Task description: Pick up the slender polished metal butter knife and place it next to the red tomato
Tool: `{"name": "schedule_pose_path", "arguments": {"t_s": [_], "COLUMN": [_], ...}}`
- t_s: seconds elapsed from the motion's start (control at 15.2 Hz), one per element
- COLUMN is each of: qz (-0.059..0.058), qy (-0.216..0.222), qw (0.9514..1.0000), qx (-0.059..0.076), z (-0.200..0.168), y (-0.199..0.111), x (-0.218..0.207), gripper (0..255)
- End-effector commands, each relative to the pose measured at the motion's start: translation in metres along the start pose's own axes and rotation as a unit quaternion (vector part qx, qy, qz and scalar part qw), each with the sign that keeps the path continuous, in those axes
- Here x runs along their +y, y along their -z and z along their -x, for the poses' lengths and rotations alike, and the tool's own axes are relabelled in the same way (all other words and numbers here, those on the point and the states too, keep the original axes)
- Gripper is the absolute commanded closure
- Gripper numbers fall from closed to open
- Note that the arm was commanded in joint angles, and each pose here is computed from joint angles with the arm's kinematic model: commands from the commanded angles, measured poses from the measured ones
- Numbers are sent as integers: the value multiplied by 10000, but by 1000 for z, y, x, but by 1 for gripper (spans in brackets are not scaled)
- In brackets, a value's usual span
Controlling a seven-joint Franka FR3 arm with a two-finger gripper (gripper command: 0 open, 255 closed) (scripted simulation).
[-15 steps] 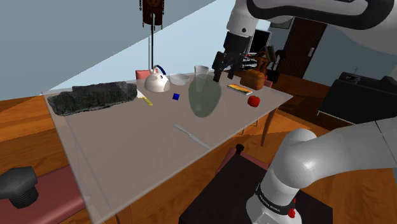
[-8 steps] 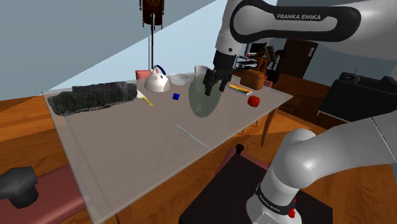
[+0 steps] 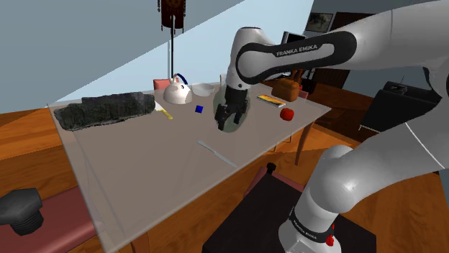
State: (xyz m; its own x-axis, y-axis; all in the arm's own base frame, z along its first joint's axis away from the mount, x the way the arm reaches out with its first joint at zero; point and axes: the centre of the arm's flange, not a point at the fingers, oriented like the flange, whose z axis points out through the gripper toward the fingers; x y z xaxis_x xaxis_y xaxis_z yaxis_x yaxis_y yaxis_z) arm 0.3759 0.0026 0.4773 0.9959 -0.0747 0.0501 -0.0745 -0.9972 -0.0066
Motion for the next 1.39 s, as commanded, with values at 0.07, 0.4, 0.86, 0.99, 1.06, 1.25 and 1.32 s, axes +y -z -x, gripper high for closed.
{"name": "schedule_pose_path", "arguments": {"t_s": [0.07, 0.4, 0.86, 0.99, 1.06, 1.25, 1.32], "qz": [-9, -21, -21, -21, -21, -21, -21], "qy": [33, 87, 87, 87, 87, 87, 87], "qw": [10000, 9997, 9997, 9997, 9997, 9997, 9997], "qx": [-84, -228, -228, -228, -228, -228, -228], "z": [-12, -30, -28, -28, -28, -28, -28], "y": [-37, -99, -136, -139, -139, -139, -139], "x": [-4, -12, -13, -13, -13, -13, -13], "gripper": [0, 0, 0, 0, 0, 0, 0]}}
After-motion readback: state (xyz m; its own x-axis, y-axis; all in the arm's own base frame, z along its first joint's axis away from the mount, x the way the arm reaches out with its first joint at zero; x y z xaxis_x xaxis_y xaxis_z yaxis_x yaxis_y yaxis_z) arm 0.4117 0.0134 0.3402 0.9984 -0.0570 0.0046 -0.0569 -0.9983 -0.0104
